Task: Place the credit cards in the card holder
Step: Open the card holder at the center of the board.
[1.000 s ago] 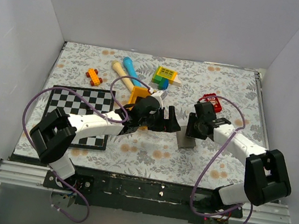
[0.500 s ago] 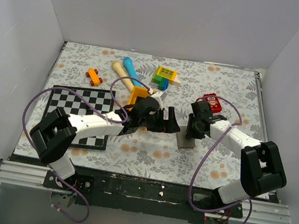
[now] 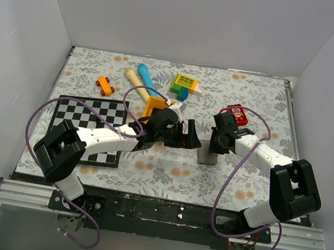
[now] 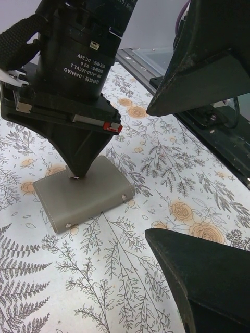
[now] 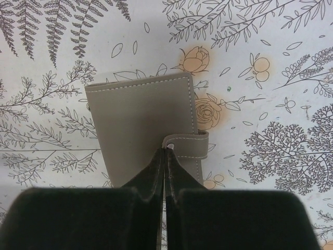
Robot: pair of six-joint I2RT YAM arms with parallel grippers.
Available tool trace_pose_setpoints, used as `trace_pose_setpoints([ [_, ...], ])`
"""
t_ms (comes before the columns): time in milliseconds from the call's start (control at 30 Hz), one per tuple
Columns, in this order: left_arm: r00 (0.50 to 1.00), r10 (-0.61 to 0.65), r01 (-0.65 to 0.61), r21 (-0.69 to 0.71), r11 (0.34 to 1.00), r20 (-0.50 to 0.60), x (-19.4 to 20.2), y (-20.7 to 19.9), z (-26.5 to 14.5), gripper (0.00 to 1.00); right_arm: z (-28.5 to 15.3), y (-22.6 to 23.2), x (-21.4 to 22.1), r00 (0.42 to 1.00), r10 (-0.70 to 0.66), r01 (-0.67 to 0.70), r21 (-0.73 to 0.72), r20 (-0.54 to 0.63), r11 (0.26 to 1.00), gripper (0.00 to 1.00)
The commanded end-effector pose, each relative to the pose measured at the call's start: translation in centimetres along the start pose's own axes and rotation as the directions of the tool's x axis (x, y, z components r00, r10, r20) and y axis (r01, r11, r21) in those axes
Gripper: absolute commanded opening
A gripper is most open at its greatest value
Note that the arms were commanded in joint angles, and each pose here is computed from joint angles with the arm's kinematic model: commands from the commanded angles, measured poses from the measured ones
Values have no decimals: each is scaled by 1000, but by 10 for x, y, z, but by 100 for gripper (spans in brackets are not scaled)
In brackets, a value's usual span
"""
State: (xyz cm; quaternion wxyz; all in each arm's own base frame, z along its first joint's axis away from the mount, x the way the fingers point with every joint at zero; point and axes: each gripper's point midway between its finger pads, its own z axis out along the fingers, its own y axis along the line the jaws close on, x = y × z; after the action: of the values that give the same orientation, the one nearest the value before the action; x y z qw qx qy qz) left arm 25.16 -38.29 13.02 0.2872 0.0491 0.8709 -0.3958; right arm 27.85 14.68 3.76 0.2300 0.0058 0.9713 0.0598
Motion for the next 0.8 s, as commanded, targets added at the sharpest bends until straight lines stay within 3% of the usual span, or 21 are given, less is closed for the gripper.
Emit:
trace_pose_setpoints([
  [0,1000,-3,3,-7,1000,-19,3,1,4,90,-9,4,-2,1000,17,-17,-22,18,1000,1],
  [200,996,-75,74,-20,997,-49,9,11,18,93,-38,19,-14,996,36,-25,-131,85,991,1],
  [367,980,-188,193,74,978,-64,0,10,23,93,-60,31,-19,994,39,-16,-208,107,978,1],
  [667,990,-138,138,121,983,-9,-27,-6,20,95,-75,41,-15,994,49,-20,-279,96,960,1],
  [767,989,-143,145,124,982,-26,-23,-6,24,91,-81,46,-17,994,55,-23,-308,99,951,1],
])
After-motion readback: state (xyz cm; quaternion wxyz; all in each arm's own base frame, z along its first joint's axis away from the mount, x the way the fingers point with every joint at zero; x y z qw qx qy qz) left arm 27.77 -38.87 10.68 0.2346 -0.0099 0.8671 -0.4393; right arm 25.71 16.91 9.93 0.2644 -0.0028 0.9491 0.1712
